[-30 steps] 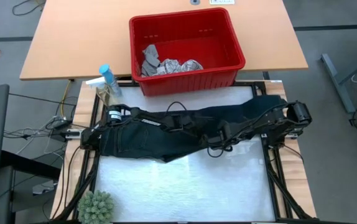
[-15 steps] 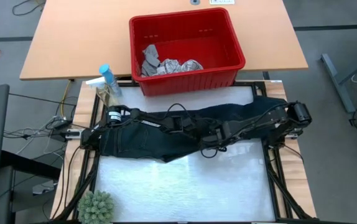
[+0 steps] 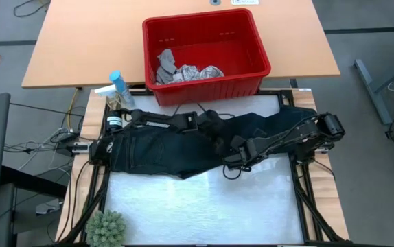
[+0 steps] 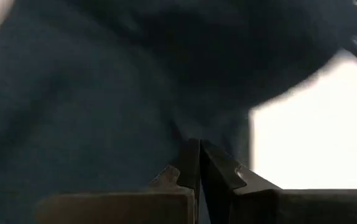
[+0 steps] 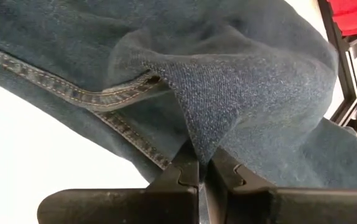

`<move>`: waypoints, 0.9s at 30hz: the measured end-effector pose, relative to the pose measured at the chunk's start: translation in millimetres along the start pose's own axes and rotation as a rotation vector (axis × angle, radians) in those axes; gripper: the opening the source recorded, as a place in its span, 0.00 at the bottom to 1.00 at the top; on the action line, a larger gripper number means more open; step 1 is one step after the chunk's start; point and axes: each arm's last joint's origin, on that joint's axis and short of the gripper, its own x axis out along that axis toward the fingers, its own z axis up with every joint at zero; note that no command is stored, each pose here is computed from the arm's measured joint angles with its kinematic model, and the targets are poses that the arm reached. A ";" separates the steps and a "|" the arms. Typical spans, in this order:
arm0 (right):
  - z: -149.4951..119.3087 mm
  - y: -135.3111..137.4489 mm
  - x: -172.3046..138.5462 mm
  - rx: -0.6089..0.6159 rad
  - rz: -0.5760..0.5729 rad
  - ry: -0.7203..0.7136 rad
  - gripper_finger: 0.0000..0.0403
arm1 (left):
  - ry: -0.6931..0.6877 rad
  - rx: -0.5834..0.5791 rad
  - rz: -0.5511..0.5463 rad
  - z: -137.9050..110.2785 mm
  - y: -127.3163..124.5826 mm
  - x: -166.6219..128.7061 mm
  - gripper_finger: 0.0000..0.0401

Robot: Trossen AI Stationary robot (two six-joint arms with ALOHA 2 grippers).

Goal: Fold Laundry from Bin
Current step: Fold the blue jeans

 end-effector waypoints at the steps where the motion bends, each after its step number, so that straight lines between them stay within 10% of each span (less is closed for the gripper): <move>1: -0.2 0.2 -0.3 0.000 0.001 -0.001 0.07 | -0.017 0.002 0.016 1.7 1.3 -0.4 0.00; 27: -22.6 -0.9 -9.7 -0.188 -0.033 0.140 0.10 | -0.037 0.098 0.135 -6.0 40.2 24.9 0.00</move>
